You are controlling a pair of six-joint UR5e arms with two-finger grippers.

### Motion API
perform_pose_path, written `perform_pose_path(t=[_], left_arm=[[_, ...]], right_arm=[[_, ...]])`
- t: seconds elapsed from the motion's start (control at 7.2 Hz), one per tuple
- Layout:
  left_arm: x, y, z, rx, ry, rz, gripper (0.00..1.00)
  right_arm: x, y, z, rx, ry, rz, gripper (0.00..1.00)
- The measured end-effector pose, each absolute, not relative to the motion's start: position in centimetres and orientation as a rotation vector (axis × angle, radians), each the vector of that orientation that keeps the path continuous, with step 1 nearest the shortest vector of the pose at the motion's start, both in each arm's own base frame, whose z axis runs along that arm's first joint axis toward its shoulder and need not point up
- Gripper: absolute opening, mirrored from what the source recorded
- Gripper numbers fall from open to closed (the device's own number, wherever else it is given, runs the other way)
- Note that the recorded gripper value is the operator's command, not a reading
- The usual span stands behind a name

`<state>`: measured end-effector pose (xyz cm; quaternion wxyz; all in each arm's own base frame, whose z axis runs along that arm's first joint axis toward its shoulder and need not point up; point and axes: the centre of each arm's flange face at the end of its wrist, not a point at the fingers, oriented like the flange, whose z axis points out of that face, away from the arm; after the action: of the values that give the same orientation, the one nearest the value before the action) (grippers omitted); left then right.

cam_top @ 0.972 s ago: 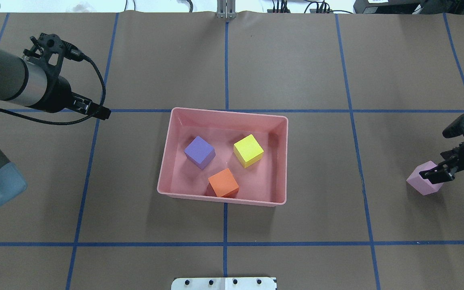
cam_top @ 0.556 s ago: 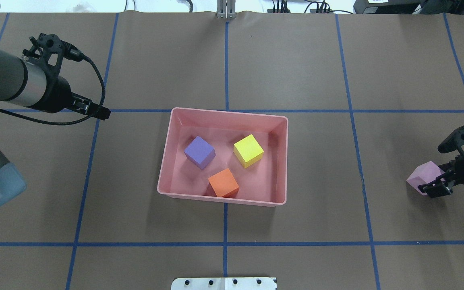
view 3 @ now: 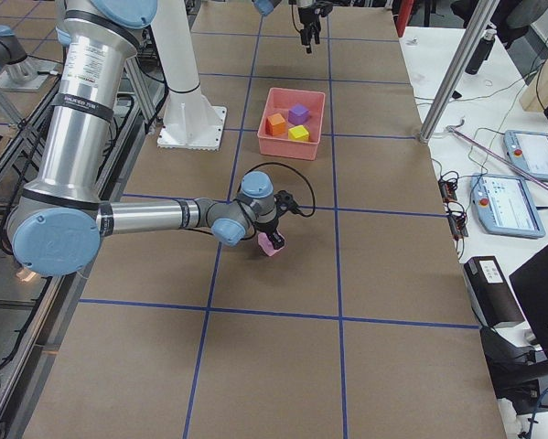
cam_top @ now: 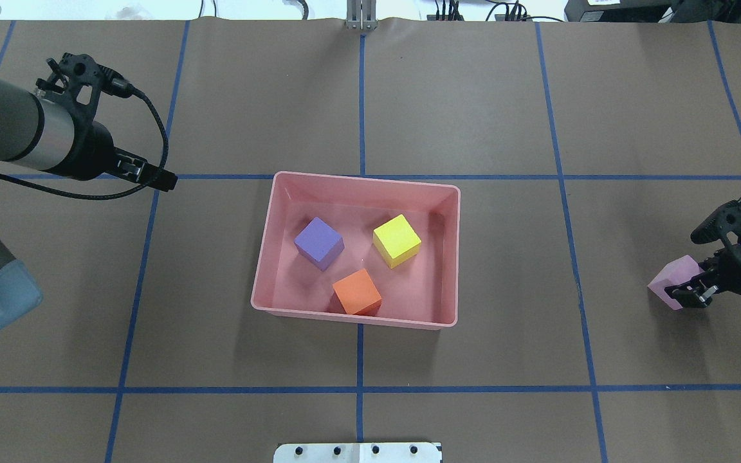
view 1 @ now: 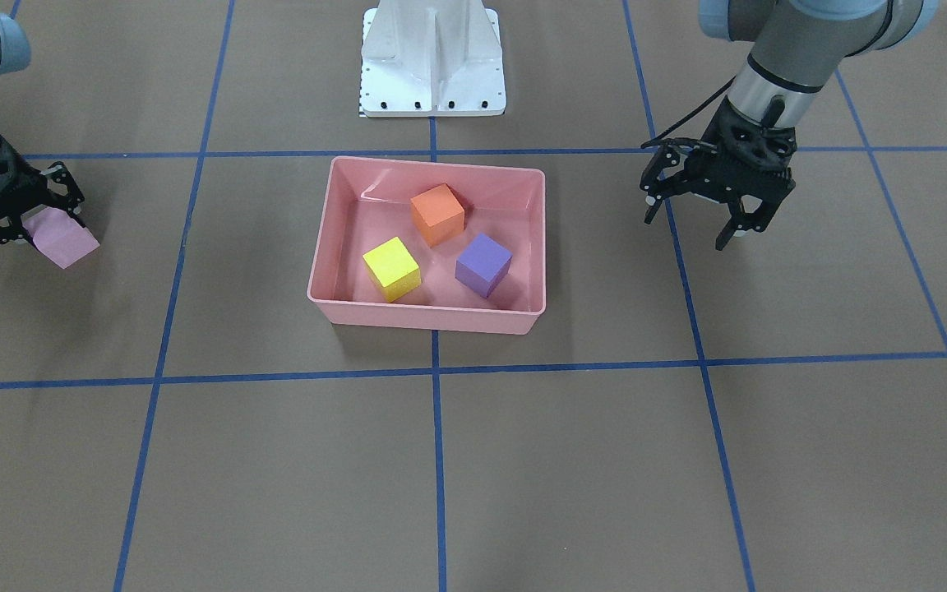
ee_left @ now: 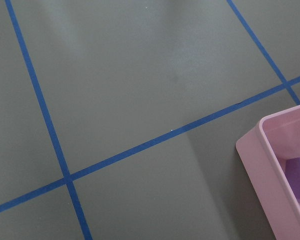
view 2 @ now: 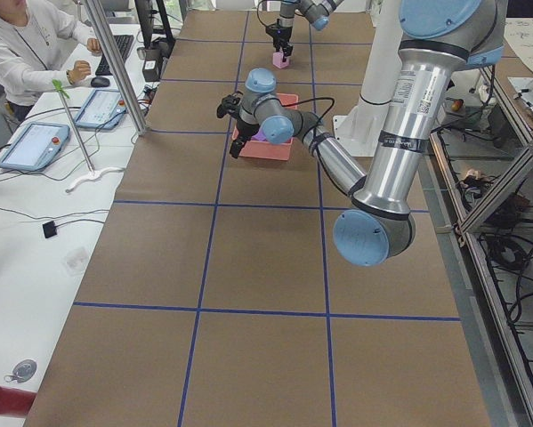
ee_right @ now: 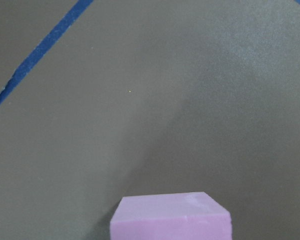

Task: Place blocks into pink bin with both arms
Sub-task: 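Close the right gripper on the light pink cube while the left arm withdraws, then carry the light pink cube into the pink bin and open the right gripper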

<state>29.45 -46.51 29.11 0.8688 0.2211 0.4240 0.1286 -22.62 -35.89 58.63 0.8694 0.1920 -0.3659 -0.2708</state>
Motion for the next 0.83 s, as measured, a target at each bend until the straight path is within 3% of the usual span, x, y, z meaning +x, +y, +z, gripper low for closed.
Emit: perform_pose_path(t=[0.42,0.83], left_arm=[[29.4,-46.5,29.3,0.460,0.887,0.266,1.00],[29.5,-46.5,29.4,0.458,0.887,0.264,1.00]], right_arm=[[-24.2,-38.9,49.5,0.441,-0.919,-0.310,0.00],[-28.1,-43.4,35.0,0.392,-1.209,0.062,0.13]])
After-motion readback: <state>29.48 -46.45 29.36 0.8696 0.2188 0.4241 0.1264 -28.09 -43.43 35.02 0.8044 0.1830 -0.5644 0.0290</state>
